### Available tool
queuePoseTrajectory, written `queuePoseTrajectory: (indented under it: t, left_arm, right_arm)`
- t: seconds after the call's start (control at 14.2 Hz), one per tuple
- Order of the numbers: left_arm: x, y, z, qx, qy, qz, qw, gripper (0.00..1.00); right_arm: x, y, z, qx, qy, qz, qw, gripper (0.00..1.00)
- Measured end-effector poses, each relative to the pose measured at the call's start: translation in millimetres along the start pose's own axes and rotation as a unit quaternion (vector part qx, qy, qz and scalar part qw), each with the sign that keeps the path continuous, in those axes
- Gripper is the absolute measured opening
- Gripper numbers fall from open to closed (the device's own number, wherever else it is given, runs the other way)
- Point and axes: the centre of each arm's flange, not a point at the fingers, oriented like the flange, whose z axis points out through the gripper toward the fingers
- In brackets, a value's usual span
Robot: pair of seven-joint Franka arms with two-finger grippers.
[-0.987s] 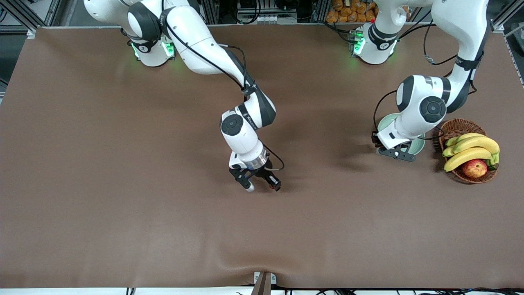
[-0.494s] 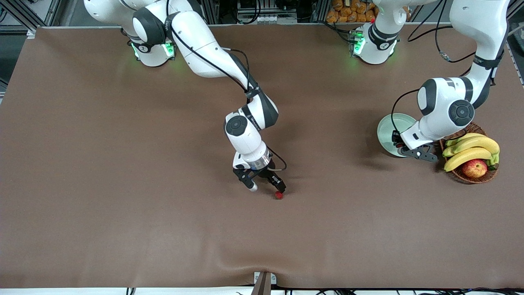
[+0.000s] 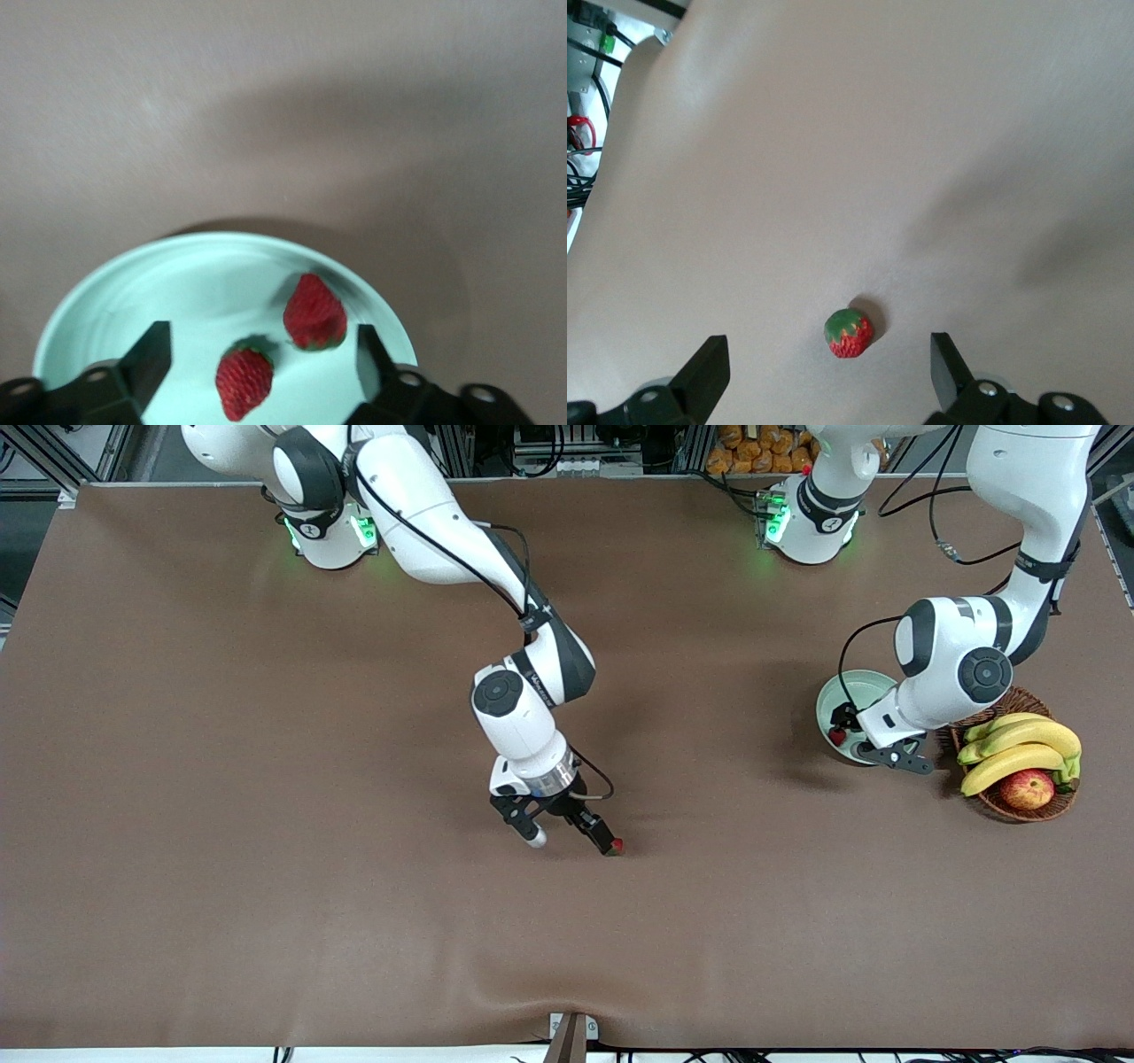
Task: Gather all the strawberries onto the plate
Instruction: 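Release strawberries on the plate and mid-table, then withdraw both grippers, then grasp the last strawberry with the left gripper while the right gripper returns to rest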
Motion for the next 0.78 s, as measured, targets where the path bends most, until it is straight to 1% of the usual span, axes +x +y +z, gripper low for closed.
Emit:
queuePoseTrajectory:
  t: [0.07, 0.21, 0.35, 0.49, 0.63, 0.78]
  left_arm:
    - [8.4, 0.0, -9.4, 0.004, 0.011, 0.002, 1.0, 1.0]
    - [30.9, 13.2, -31.7, 0.01, 0.037, 0.019, 0.999, 1.0]
    - [58.8, 44.2, -57.1, 0.011, 0.068, 0.034, 0.997, 1.0]
    - [87.0, 81.1, -79.6, 0.004, 0.097, 0.023, 0.995, 1.0]
    - [110.3, 110.7, -94.8, -0.005, 0.118, 0.012, 0.993, 1.0]
    - [127.8, 127.2, -102.3, -0.011, 0.131, -0.003, 0.991, 1.0]
  right_arm:
    - [12.1, -3.6, -15.8, -0.018, -0.002, -0.008, 1.0, 1.0]
    - [38.0, -7.6, -46.7, -0.051, -0.007, -0.025, 0.998, 1.0]
    - [62.3, -8.0, -73.2, -0.075, -0.01, -0.042, 0.996, 1.0]
    - [83.1, -4.7, -92.1, -0.096, -0.014, -0.057, 0.994, 1.0]
    - [106.3, 1.3, -109.5, -0.117, -0.028, -0.076, 0.99, 1.0]
    - [138.0, 10.5, -131.9, -0.135, -0.051, -0.093, 0.985, 1.0]
